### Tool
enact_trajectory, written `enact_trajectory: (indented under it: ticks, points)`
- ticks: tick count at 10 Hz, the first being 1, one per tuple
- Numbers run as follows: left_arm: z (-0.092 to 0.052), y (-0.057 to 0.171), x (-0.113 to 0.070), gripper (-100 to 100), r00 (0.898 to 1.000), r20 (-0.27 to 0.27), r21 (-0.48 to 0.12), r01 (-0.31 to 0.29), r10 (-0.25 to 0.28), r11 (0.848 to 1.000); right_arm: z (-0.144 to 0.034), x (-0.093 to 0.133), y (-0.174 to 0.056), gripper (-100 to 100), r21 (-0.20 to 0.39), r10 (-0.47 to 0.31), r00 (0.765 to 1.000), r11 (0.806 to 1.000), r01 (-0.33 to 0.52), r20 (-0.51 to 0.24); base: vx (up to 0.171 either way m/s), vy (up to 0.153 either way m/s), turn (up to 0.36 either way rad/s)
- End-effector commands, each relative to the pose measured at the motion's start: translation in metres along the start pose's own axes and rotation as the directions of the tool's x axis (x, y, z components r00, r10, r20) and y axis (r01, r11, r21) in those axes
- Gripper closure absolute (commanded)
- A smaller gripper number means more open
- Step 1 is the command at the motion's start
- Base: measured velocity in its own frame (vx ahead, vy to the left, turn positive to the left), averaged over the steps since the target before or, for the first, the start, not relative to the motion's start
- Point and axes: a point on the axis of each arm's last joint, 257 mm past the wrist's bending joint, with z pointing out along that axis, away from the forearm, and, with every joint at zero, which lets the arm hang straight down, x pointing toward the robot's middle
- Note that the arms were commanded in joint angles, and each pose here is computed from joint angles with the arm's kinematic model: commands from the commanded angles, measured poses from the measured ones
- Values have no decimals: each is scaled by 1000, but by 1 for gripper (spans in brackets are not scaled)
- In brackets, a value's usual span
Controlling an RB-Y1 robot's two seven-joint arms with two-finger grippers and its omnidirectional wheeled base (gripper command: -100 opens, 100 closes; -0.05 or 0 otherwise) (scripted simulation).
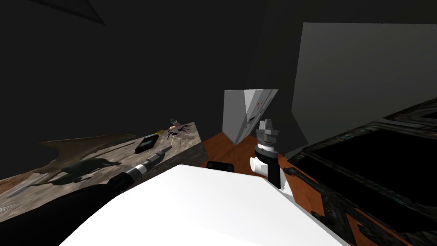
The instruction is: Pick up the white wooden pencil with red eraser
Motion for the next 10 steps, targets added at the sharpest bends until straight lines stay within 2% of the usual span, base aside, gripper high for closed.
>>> enact_trajectory:
  ticks: [1, 3, 4, 5, 6, 7, 8, 10]
  points:
    - [-2, 9, -3, -100, 1000, -12, -31, -5, 5, 1000, 0, 0, 0, 0, 0, 0, 1000, 1000, 0, 0, 64, -5, -54]
    - [-20, 46, -11, -100, 998, -53, -147, -47, 39, 988, 0, 0, 0, 0, 0, 0, 1000, 1000, 0, 0, 107, -21, -118]
    - [-20, 48, -10, -100, 997, -60, -154, -48, 39, 987, 0, 0, 0, 0, 0, 0, 1000, 1000, 0, 0, 102, -12, -40]
    - [-29, 65, -14, -100, 996, -79, -208, -63, 47, 976, 0, 0, 0, 0, 0, 0, 1000, 1000, 0, 0, 86, -9, -77]
    - [-30, 66, -13, -100, 995, -84, -212, -70, 53, 975, 0, 0, 0, 0, 0, 0, 1000, 1000, 0, 0, 66, -1, -39]
    - [-40, 83, -17, -100, 993, -105, -265, -86, 60, 960, 0, 0, 0, 0, 0, 0, 1000, 1000, 0, 0, 85, 4, -72]
    - [-40, 83, -16, -100, 992, -109, -267, -93, 66, 959, 0, 0, 0, 0, 0, 0, 1000, 1000, 0, 0, 67, 6, -40]
    - [-61, 114, -23, -100, 986, -147, -362, -126, 77, 924, 0, 0, 0, 0, 0, 0, 1000, 1000, 0, 0, 106, 9, -100]
